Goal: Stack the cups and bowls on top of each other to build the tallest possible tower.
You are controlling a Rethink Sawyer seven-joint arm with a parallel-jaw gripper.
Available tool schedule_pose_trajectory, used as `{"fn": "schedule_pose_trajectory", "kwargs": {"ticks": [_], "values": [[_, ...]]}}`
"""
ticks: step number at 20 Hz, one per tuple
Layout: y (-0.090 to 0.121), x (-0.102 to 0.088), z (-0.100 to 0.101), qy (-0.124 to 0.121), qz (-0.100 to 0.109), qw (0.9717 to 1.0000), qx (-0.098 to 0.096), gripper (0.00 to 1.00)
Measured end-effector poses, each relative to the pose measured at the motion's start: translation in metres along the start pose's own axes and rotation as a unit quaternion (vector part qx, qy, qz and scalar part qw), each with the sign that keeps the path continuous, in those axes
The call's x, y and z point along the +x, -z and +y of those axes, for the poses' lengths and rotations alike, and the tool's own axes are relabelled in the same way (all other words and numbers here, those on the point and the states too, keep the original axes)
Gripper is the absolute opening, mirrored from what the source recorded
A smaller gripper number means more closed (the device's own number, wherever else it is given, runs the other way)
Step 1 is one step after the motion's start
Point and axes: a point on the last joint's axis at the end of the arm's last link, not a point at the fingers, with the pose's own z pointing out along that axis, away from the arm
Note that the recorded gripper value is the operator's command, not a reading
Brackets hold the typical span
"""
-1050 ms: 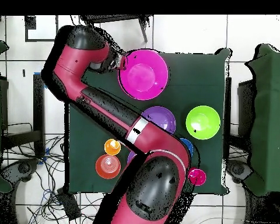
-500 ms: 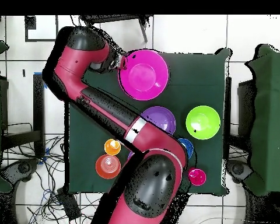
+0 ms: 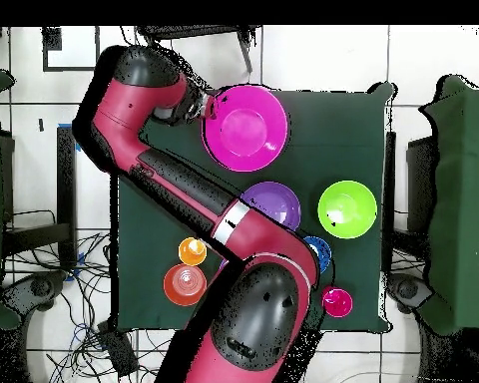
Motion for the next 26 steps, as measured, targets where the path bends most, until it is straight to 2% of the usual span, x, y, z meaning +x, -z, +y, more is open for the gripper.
{"fn": "schedule_pose_trajectory", "kwargs": {"ticks": [12, 17, 26], "values": [[0.009, -0.008, 0.006, -0.015, -0.001, 0.9999, -0.005, 0.0], [0.017, -0.011, 0.018, -0.026, -0.006, 0.9996, -0.009, 0.0], [0.009, -0.015, 0.036, -0.046, -0.012, 0.9989, -0.007, 0.0]]}}
